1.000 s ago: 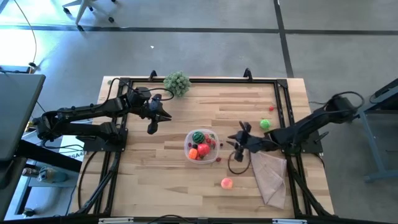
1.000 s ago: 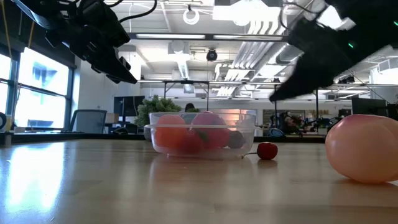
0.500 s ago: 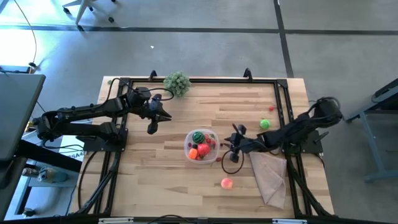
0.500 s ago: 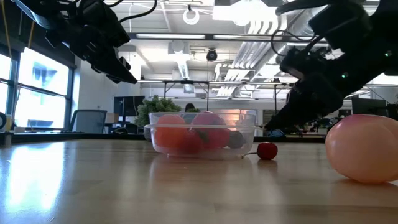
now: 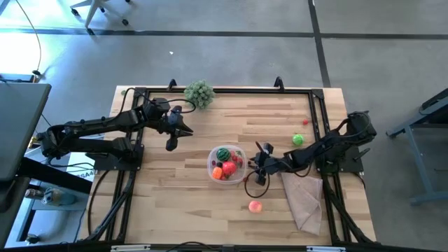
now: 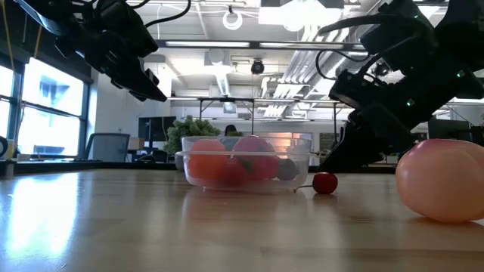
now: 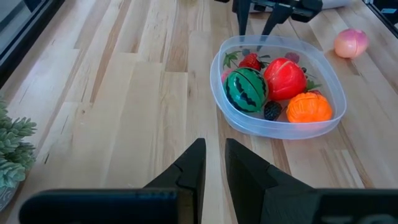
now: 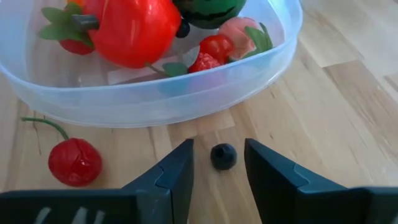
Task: Pick and placing Produce into tupperware
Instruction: Put the blueberry into the transparent container
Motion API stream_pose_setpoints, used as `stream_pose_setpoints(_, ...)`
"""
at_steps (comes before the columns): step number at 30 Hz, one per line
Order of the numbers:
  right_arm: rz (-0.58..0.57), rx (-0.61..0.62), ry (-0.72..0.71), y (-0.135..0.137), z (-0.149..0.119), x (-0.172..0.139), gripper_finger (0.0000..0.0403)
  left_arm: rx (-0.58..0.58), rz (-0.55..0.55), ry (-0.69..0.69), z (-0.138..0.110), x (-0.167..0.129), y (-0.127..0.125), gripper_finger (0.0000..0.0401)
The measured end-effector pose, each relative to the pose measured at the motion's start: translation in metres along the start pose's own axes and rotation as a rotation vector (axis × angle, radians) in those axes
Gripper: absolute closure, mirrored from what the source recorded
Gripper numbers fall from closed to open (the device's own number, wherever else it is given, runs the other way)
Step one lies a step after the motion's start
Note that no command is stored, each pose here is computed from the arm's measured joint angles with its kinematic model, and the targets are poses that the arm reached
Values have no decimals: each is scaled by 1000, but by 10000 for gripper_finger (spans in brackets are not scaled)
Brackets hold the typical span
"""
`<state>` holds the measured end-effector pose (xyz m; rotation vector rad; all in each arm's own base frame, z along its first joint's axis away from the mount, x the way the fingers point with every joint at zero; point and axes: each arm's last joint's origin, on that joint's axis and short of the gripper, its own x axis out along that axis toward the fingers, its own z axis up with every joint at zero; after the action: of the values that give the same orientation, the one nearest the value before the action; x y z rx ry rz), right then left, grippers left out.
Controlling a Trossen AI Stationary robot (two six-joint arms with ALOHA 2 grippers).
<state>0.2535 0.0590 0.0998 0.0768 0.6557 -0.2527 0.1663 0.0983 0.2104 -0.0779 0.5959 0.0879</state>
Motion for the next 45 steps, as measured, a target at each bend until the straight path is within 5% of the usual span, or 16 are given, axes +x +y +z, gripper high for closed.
stream_pose_setpoints(45, 38, -19, 55, -13, 0, 8, 280, 0, 0, 0, 0, 0, 0, 350)
